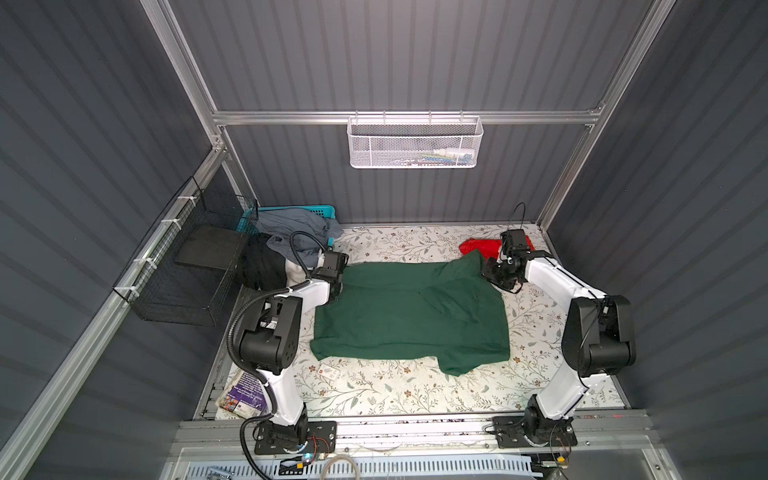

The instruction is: Fold and stack the t-shirts

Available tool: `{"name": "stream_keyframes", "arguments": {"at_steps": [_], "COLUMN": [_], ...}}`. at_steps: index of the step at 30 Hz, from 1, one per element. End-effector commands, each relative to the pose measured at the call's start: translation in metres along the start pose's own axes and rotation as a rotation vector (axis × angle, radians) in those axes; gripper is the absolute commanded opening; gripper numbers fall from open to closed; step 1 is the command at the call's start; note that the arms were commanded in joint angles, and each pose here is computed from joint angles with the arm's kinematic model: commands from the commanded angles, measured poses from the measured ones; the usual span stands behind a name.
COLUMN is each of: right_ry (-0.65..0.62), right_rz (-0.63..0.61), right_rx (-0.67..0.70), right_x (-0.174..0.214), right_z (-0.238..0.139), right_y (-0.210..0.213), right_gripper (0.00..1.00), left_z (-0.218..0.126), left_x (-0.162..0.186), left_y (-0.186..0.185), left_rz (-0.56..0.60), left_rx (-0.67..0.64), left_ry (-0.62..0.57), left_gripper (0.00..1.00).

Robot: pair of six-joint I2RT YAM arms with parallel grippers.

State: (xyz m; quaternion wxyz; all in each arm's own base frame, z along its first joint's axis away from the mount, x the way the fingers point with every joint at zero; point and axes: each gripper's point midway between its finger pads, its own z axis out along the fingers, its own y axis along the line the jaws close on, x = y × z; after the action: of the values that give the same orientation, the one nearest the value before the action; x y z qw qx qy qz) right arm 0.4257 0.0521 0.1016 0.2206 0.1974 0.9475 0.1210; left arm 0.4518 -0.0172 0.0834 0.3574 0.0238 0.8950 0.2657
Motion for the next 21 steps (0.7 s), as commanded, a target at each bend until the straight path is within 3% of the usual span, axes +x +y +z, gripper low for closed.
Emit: {"name": "stream_keyframes", "arguments": {"at_steps": [1,9,15,16,17,20,21], "right_ry": [0.002,0.043,0.044,0.041,0.04,0.038,0.04], "right_rz": [0.0,0.029,0.028,0.027,0.026,0.025,0.026], "right_rx": [0.009,-0.052,-0.046,-0.043,-0.039,-0.037,-0.036], "right_x": [-0.006,-0.001,-0.002,-0.003,-0.003,-0.004,-0.003], "right_z": [-0.002,0.009,0.01,0.01,0.01,0.009,0.009], "right_y": [-0.001,0.005,0.004,0.004,0.003,0.003,0.003], "right_gripper": [0.5,0.49,0.49,0.49,0.49,0.49,0.49], "left_z": [-0.011,-0.004,-0.012,-0.014,-0.016,-0.024,-0.029], "left_x": [-0.01,0.009,0.034,0.037,0.041,0.048,0.049], "left_y": [0.009,-0.002,0.001,0.002,0.004,0.017,0.028], "left_rz": [-0.006,0.026,-0.064,-0.083,-0.101,-0.15,-0.189], "left_rx": [-0.043,-0.036,-0.017,-0.017,-0.02,-0.07,-0.111], "left_ry": [-0.055,0.014,0.05,0.06,0.075,0.107,0.113], "left_gripper": [0.0,0.0,0.0,0.13,0.35,0.32,0.37]}}
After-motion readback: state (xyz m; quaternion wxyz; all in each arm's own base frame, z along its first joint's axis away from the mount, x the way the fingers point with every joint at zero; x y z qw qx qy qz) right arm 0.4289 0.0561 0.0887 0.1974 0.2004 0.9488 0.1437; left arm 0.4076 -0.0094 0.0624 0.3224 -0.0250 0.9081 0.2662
